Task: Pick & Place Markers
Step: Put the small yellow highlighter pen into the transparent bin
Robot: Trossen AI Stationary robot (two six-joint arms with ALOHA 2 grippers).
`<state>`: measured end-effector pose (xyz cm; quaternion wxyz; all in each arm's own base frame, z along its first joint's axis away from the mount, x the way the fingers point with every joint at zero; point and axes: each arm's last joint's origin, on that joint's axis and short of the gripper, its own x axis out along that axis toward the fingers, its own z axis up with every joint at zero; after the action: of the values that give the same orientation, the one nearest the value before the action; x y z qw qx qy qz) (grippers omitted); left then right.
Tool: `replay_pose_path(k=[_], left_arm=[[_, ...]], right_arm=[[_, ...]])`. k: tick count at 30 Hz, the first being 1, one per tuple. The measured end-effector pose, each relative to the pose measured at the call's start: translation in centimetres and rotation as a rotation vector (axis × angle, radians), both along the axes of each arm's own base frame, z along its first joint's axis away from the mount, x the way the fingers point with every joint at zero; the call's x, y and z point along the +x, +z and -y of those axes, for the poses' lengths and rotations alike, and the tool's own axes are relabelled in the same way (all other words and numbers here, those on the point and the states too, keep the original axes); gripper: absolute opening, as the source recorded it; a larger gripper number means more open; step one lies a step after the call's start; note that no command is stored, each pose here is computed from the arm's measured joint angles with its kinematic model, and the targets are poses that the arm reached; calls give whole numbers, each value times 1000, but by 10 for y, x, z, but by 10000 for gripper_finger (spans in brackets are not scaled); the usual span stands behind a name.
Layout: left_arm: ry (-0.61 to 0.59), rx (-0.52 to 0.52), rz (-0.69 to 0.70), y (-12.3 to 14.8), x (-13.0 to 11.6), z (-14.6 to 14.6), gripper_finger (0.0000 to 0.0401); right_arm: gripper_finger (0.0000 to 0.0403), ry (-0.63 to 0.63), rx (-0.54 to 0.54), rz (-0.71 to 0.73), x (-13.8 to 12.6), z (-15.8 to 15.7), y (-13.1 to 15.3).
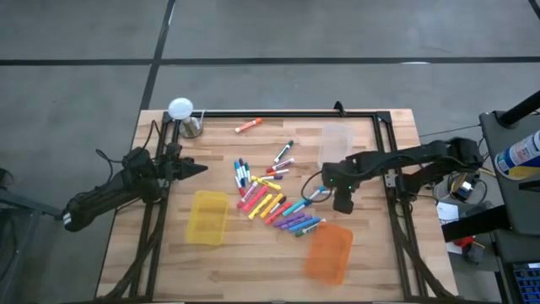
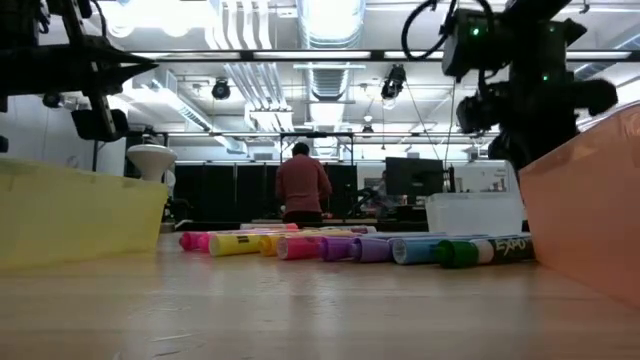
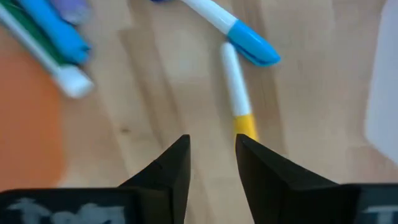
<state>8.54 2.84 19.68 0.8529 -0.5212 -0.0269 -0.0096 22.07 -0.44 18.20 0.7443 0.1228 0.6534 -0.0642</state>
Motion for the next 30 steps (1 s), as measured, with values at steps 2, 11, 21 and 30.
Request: replay_pose_path(k=[2,11,21,30], left_arm=[[2,-12,0,0,0,0,0],[-1,-77,0,0,0,0,0],[-2,-83,0,0,0,0,0],[-1,-83,0,0,0,0,0]], right_arm=[[112,37,-21,-30,3,1,-7],[97,95,-41,-106,15,2,-33],[95,100,-104,-26,16,3,-13],[99,152,-133,-50,12,4,-30]])
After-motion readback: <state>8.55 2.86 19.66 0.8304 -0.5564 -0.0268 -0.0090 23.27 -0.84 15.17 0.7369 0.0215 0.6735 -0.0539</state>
